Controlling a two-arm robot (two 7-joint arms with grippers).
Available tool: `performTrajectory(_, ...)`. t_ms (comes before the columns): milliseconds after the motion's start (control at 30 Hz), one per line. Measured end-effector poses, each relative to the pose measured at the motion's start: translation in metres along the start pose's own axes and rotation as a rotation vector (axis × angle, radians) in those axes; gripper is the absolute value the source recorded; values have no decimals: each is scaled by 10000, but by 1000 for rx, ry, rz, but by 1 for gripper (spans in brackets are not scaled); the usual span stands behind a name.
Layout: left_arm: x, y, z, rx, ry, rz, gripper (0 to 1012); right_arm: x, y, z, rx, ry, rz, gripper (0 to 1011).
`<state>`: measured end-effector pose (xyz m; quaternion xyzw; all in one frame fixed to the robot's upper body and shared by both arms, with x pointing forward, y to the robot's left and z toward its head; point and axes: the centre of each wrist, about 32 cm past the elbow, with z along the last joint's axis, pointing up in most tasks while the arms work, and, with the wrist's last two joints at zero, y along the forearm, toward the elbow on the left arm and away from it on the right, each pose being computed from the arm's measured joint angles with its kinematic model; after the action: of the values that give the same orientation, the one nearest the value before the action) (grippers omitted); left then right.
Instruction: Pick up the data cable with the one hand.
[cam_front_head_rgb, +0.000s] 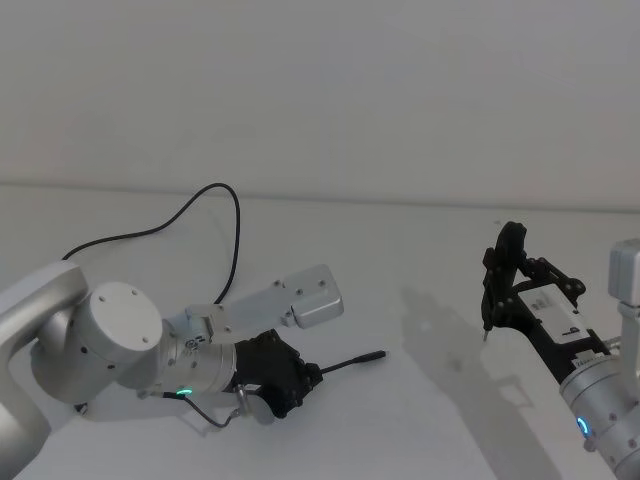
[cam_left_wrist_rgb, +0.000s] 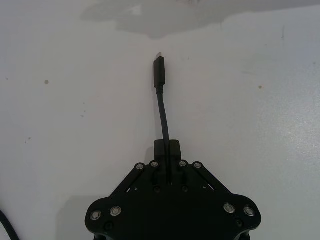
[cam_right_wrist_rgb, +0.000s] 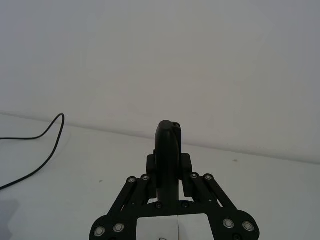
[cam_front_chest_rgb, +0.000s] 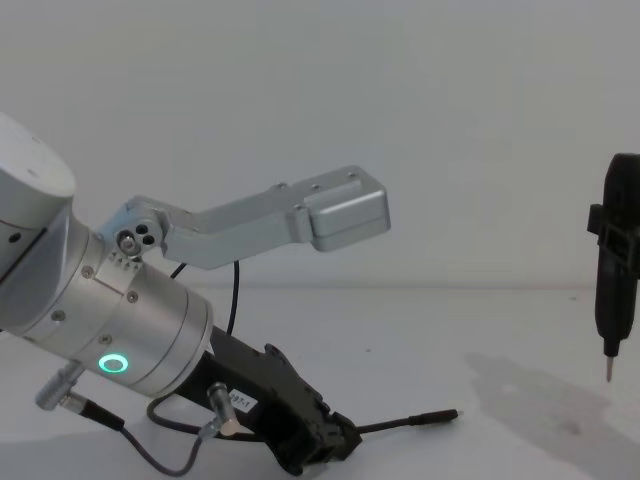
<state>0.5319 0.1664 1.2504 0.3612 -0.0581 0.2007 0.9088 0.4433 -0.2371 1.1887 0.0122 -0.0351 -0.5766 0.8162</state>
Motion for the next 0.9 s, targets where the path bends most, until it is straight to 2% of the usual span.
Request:
performTrajectory(333, -1, 5, 3, -4, -2, 6, 52, 0, -1, 5, 2, 0, 0, 268)
performTrajectory(500, -4, 17, 4, -25, -10, 26, 52, -1, -7, 43, 17, 0, 4, 268)
performTrajectory(667, -6, 46, 20, -73, -21, 58, 52, -5, -12, 116, 46, 11, 15, 268)
performTrajectory(900, 5, 115, 84, -151, -35, 98, 52, -22, -18, 274, 106, 46, 47, 268)
